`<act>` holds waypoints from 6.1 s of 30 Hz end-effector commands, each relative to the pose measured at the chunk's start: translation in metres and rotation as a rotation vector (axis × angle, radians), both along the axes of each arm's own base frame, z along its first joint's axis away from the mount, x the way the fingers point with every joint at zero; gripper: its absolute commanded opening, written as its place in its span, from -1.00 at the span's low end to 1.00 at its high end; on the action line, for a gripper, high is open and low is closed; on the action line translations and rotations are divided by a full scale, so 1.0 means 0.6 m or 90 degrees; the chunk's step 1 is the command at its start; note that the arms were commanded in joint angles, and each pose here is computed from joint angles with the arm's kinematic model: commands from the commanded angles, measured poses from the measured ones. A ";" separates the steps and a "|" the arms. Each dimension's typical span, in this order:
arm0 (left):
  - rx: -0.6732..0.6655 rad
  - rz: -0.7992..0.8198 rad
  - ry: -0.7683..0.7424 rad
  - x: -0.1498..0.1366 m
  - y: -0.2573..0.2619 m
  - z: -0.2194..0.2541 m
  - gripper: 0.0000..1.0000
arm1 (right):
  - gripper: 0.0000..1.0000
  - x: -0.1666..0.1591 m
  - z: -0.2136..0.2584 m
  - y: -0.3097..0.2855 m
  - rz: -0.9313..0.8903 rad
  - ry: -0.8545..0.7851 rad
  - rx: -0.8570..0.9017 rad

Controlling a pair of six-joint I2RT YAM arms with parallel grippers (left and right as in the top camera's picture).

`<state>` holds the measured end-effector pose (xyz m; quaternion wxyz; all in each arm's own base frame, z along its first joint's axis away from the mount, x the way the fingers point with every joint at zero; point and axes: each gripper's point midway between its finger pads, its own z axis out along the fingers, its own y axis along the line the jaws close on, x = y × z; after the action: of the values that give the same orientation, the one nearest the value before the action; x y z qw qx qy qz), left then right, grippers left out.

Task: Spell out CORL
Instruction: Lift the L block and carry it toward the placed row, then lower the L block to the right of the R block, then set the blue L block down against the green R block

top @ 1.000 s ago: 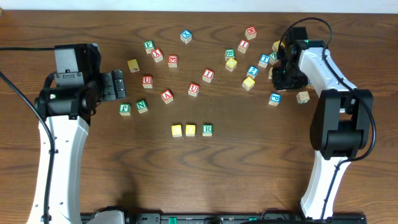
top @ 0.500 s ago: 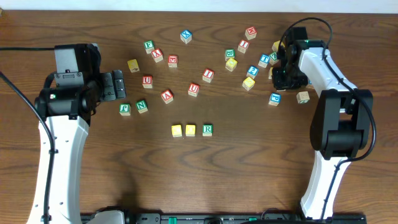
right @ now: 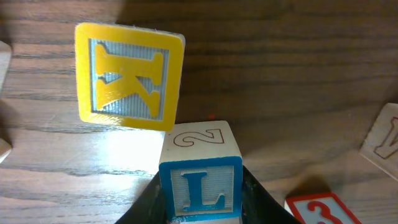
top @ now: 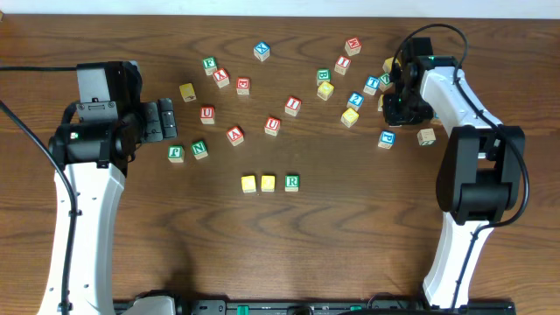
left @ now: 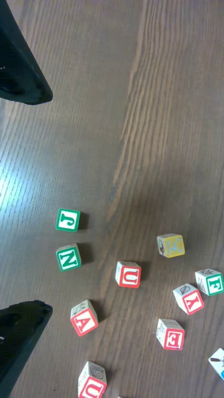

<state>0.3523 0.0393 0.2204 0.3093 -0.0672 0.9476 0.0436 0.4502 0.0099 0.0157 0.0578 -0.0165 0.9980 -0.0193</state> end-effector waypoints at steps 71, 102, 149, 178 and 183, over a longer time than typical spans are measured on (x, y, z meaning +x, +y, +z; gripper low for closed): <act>-0.001 -0.003 0.001 0.002 0.001 -0.001 0.97 | -0.54 -0.261 0.053 0.345 0.024 -0.087 0.015; -0.001 -0.003 0.001 0.002 0.001 -0.001 0.97 | -0.50 -0.290 0.004 0.357 0.006 -0.087 0.038; 0.000 -0.003 0.001 0.002 0.001 -0.001 0.97 | -0.45 -0.286 -0.022 0.352 0.002 -0.086 0.011; -0.001 -0.003 0.001 0.002 0.001 -0.001 0.97 | -0.13 -0.282 -0.020 0.351 -0.003 -0.093 0.009; 0.000 -0.003 0.001 0.002 0.001 -0.001 0.97 | -0.15 -0.280 -0.017 0.354 -0.003 -0.093 0.013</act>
<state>0.3523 0.0393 0.2204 0.3093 -0.0672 0.9476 0.0436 0.2814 0.2232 0.0084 0.1300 -0.0153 0.9914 -0.0033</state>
